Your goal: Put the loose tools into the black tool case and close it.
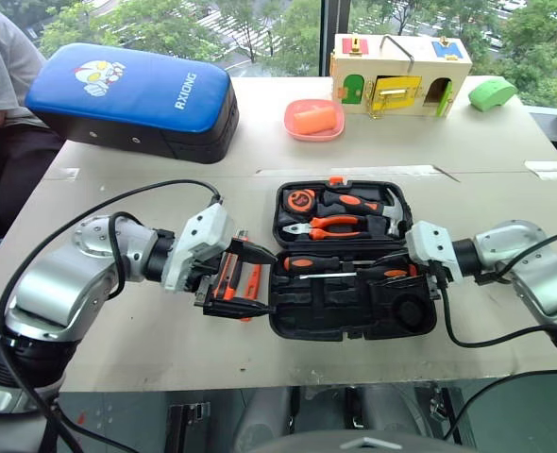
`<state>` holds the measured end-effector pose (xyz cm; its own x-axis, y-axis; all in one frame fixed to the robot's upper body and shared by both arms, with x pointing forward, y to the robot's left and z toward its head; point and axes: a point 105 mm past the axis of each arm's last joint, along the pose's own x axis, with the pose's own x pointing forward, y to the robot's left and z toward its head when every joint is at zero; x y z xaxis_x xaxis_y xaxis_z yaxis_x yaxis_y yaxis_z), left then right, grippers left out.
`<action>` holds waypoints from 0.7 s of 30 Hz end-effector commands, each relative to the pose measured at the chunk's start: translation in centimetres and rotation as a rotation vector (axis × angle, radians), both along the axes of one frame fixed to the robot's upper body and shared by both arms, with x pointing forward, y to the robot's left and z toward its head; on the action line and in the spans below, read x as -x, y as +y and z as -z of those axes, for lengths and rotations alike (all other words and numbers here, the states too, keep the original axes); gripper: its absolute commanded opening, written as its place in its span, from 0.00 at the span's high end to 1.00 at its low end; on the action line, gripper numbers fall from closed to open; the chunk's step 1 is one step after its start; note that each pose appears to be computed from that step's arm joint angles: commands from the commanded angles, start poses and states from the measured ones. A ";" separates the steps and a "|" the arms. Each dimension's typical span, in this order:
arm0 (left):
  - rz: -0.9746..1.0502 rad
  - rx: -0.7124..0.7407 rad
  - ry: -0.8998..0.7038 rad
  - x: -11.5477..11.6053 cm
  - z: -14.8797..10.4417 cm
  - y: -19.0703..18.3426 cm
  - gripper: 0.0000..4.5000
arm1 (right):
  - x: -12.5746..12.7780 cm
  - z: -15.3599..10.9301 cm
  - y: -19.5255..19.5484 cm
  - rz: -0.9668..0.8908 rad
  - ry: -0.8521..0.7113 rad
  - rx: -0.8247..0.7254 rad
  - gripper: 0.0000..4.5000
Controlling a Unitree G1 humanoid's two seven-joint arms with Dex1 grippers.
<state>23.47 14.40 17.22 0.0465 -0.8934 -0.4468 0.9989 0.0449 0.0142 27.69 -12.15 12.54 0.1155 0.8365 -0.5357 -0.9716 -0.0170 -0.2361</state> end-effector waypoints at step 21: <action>0.000 0.023 -0.094 -0.5 -1.0 -0.5 0.00 | -0.3 -3.6 1.5 0.008 0.016 -0.126 0.08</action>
